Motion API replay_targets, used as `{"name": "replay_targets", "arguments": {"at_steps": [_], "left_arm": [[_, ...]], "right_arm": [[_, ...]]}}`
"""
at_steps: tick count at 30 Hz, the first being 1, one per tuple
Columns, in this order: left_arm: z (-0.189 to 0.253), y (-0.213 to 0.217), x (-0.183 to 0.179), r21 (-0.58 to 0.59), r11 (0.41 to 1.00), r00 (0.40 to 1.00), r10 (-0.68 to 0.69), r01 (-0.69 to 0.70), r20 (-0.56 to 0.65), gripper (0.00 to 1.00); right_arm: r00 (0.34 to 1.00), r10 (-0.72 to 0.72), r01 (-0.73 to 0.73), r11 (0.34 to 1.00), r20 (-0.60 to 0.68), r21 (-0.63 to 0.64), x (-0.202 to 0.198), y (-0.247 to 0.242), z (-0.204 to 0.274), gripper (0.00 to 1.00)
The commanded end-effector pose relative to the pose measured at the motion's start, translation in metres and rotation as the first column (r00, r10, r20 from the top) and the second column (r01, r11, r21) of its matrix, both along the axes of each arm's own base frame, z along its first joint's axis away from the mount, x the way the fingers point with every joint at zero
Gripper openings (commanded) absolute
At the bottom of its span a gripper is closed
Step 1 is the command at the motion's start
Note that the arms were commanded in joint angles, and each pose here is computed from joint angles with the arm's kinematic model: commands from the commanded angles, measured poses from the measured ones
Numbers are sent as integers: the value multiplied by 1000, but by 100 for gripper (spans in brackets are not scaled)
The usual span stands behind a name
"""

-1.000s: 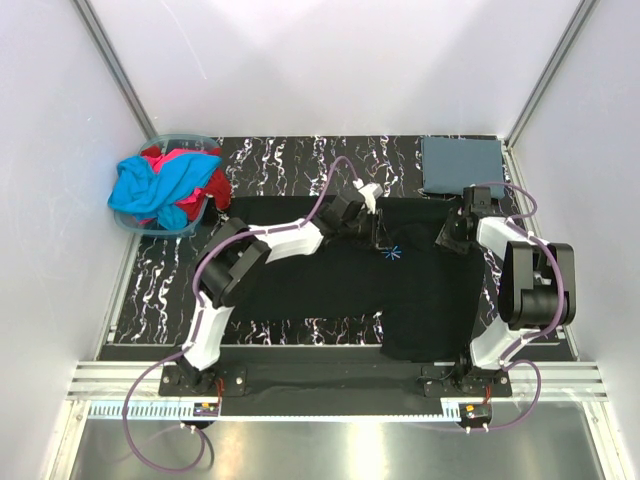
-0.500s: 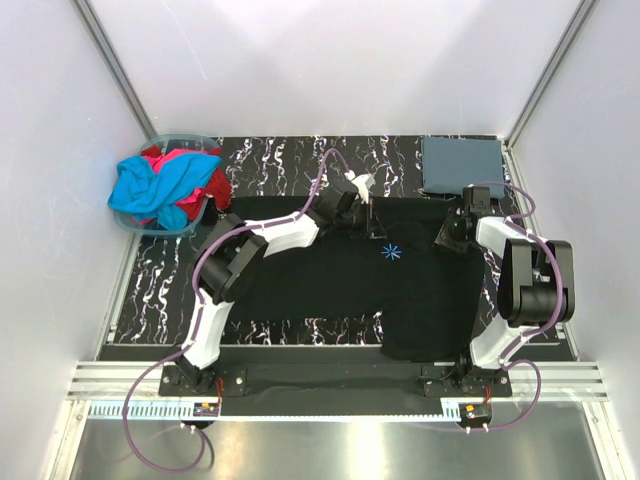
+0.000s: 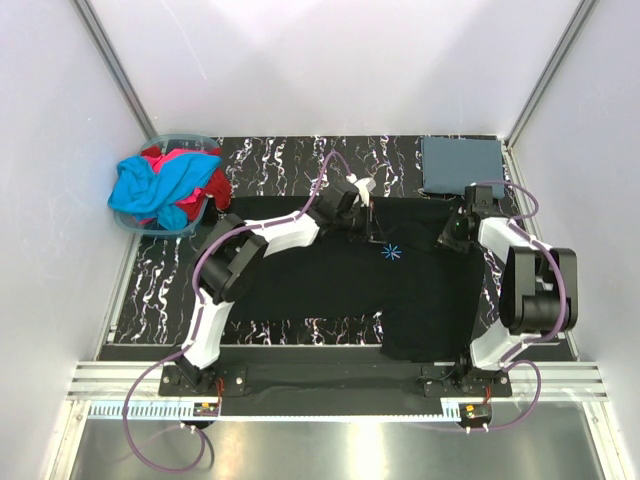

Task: Fold and stack the t-shirts
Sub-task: Fold the tshirt

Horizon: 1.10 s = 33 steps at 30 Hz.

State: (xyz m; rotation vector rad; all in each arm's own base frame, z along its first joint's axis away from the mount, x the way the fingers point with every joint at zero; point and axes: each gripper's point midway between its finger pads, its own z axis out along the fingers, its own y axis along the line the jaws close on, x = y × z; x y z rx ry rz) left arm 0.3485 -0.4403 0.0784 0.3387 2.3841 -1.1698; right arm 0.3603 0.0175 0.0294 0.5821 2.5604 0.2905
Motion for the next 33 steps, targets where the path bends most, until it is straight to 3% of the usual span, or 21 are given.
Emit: {"name": "replay_targets", "arguments": {"at_steps": [1,13,21,33], "left_arm": [[37,-6,-1,-71,997,999,-29,31,23,0],[28,11,-22,-47,999,997,5,-8,-76,0],[39,18,-29,-53,998,997,14,-18,-72,0],[30,22,-59,21,1000,996,-11,13,-92,0]], "right_arm": [[996,-8,6,1000,88,16,5,2,46,0],[996,-86,86,996,13,11,-33,-2,58,0],[995,-97,98,995,19,-16,-47,-6,73,0],[971,-220,219,976,-95,-22,-75,-10,51,0]]}}
